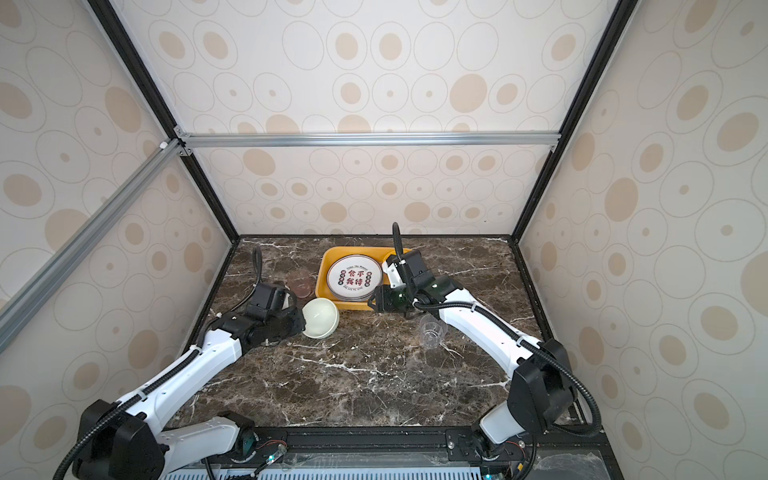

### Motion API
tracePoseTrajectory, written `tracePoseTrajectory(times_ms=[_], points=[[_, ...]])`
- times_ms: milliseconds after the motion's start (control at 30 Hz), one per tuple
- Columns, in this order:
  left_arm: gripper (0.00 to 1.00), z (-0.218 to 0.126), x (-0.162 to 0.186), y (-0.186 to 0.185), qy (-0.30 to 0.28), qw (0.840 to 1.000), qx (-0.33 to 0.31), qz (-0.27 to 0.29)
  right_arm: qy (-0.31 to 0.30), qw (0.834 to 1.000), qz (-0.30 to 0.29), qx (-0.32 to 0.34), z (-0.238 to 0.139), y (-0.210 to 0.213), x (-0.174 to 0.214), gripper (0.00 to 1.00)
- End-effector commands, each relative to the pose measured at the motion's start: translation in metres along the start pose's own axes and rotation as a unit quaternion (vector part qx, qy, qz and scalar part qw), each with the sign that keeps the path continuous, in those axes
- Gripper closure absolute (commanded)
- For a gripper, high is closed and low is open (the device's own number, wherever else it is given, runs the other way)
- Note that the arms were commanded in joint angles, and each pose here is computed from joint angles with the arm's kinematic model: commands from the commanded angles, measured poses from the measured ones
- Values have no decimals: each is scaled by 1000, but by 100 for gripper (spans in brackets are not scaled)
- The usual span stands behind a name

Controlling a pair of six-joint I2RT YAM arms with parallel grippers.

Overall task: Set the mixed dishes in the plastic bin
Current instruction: 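Lift the white bowl with the left gripper toward the right gripper, then grasp the white bowl rim with the right gripper and open the left gripper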

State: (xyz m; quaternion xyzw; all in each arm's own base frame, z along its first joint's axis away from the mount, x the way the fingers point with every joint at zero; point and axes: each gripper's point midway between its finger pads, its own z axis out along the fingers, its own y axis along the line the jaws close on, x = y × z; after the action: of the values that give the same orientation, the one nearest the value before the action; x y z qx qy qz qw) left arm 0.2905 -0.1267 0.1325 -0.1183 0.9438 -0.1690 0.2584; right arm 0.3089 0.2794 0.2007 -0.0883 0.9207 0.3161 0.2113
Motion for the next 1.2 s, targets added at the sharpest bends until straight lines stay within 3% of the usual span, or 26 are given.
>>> tracePoseTrajectory(times_ms=[0, 367, 833, 933, 1167], points=[[100, -10, -23, -37, -31, 999, 41, 5, 22, 999, 19, 30, 3, -8, 6, 48], [100, -1, -22, -92, -22, 996, 71, 44, 27, 997, 25, 70, 8, -7, -5, 47], [100, -1, -25, -118, -23, 994, 93, 55, 54, 995, 22, 79, 34, 3, -5, 49], [100, -3, -27, -121, -26, 993, 98, 54, 61, 994, 22, 82, 41, 4, -4, 55], [100, -7, -29, -125, -30, 993, 105, 52, 56, 994, 17, 94, 43, 2, -7, 79]])
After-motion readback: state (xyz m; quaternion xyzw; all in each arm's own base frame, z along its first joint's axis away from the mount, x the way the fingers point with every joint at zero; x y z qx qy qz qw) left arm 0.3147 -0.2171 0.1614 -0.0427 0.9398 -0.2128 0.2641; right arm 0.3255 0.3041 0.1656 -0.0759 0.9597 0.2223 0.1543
